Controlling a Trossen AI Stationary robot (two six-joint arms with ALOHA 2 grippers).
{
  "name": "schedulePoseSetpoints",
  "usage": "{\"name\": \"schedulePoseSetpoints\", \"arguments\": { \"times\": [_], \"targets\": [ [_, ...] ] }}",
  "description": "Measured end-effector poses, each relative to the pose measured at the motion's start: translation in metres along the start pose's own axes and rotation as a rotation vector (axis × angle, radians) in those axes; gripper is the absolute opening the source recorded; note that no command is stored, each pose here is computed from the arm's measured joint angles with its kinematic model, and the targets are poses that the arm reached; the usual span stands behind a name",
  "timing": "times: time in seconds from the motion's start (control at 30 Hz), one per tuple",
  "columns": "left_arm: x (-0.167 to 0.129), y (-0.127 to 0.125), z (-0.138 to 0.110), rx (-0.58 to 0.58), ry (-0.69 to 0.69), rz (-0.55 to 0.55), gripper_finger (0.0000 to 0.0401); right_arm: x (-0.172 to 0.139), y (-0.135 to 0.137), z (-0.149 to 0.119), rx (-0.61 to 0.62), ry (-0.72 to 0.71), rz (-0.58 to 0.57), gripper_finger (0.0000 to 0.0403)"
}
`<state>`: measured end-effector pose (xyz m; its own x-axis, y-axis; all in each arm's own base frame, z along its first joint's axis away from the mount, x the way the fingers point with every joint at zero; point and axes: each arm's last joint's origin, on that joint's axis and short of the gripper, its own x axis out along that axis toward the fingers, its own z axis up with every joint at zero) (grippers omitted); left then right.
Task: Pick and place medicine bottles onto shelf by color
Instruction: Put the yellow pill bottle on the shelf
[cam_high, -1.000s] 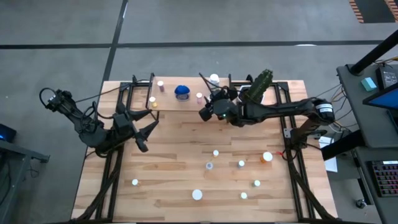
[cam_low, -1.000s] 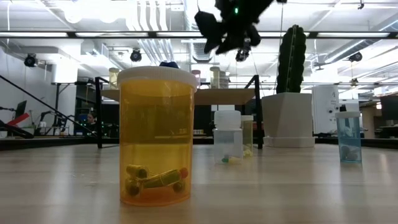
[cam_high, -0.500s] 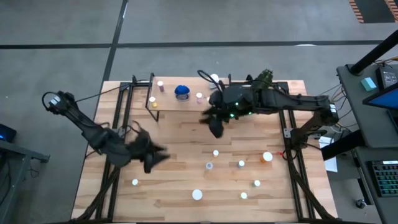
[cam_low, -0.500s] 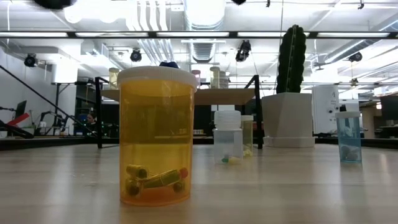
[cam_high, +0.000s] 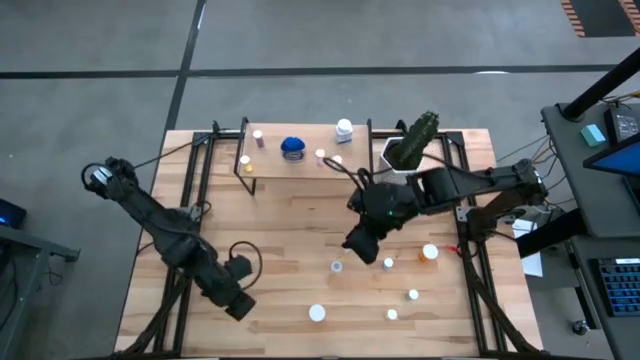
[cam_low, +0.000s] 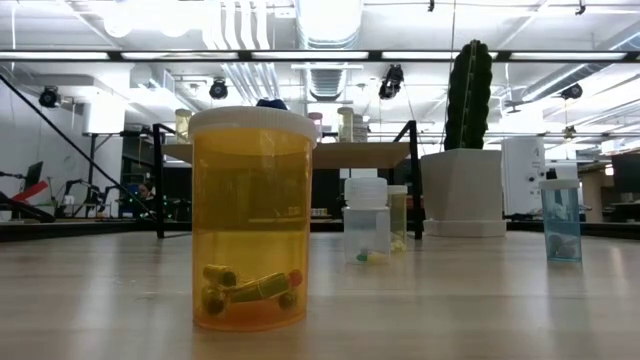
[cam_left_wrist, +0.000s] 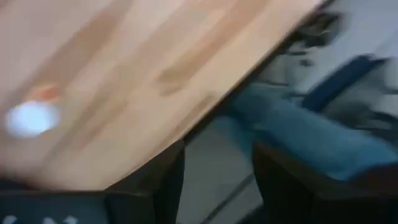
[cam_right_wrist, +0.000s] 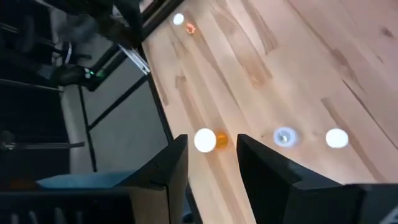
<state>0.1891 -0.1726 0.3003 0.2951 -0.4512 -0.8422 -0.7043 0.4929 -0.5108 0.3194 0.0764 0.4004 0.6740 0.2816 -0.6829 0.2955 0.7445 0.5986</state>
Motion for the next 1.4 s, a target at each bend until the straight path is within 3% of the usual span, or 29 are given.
{"name": "schedulePoseSetpoints", "arguments": {
  "times": [0.2,0.27,0.43,0.57,0.8,1.13,1.4],
  "targets": [
    [-0.008,0.026,-0.008,-0.031,-0.132,0.386,0.0150,0.008,0.006,-0.015,-0.034,-0.048,-0.081,0.0129],
    [-0.004,0.032,-0.009,-0.029,-0.147,0.434,0.0149,0.008,0.006,-0.016,-0.042,-0.059,-0.093,0.0128],
    [0.015,0.033,-0.009,-0.015,-0.099,0.314,0.0148,0.008,0.007,-0.016,-0.049,-0.060,-0.094,0.0125],
    [0.027,0.038,-0.013,-0.024,-0.082,0.295,0.0148,0.008,0.006,-0.016,-0.075,-0.061,-0.097,0.0127],
    [0.040,0.053,-0.019,-0.049,-0.065,0.358,0.0159,0.008,0.005,-0.015,-0.093,-0.086,-0.124,0.0127],
    [0.058,0.079,-0.015,-0.089,-0.062,0.459,0.0251,0.008,0.005,-0.015,-0.102,-0.088,-0.131,0.0125],
    [0.072,0.091,-0.011,-0.096,-0.062,0.446,0.0255,0.008,0.005,-0.015,-0.133,-0.094,-0.140,0.0124]
  ]
}}
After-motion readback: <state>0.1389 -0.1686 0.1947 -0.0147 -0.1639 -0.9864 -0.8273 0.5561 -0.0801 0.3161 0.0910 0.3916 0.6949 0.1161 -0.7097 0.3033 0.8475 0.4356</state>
